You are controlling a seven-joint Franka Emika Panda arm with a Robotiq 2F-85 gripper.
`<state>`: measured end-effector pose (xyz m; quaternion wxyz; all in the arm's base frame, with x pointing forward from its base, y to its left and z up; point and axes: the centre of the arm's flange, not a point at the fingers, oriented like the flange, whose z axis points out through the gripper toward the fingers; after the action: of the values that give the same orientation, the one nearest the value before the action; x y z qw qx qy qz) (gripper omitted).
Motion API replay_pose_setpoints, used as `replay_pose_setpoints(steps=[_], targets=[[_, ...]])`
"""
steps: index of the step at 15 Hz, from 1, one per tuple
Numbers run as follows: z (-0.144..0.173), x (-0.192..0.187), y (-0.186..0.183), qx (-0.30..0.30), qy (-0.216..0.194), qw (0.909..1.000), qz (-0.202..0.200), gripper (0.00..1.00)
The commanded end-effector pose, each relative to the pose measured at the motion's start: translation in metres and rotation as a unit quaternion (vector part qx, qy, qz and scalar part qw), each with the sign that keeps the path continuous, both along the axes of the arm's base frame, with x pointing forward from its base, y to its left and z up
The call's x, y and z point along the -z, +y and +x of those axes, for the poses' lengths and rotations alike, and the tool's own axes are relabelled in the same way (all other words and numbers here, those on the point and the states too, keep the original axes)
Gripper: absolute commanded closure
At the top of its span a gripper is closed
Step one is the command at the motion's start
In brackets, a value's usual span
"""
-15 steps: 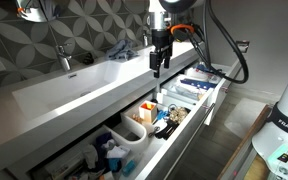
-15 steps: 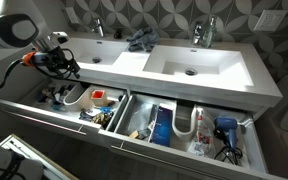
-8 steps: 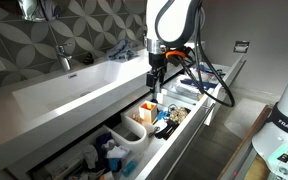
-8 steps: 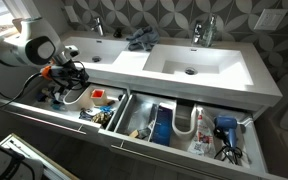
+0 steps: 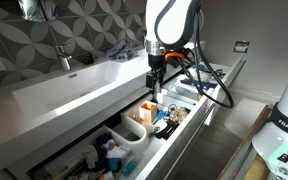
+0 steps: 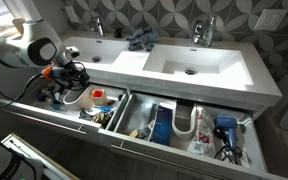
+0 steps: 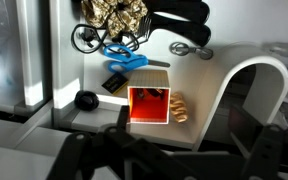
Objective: Remove the box from the open drawer on the left and put it on the windowsill.
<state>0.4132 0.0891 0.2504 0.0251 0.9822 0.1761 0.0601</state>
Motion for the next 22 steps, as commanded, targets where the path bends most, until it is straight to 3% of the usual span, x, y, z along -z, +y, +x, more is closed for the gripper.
replay_pose_setpoints(steps=[1,6,10,16,22], targets=[[0.007,0.007,0.005,0.004,-0.003,1.0000,-0.004,0.00],[0.023,0.041,0.034,0.025,0.003,0.9997,0.001,0.00],[0.031,0.070,0.048,0.057,0.002,0.9982,-0.018,0.00],[0.045,0.108,0.059,0.086,-0.020,0.9950,-0.047,0.00],[0.053,0.143,0.066,0.085,-0.009,0.9955,-0.041,0.00]])
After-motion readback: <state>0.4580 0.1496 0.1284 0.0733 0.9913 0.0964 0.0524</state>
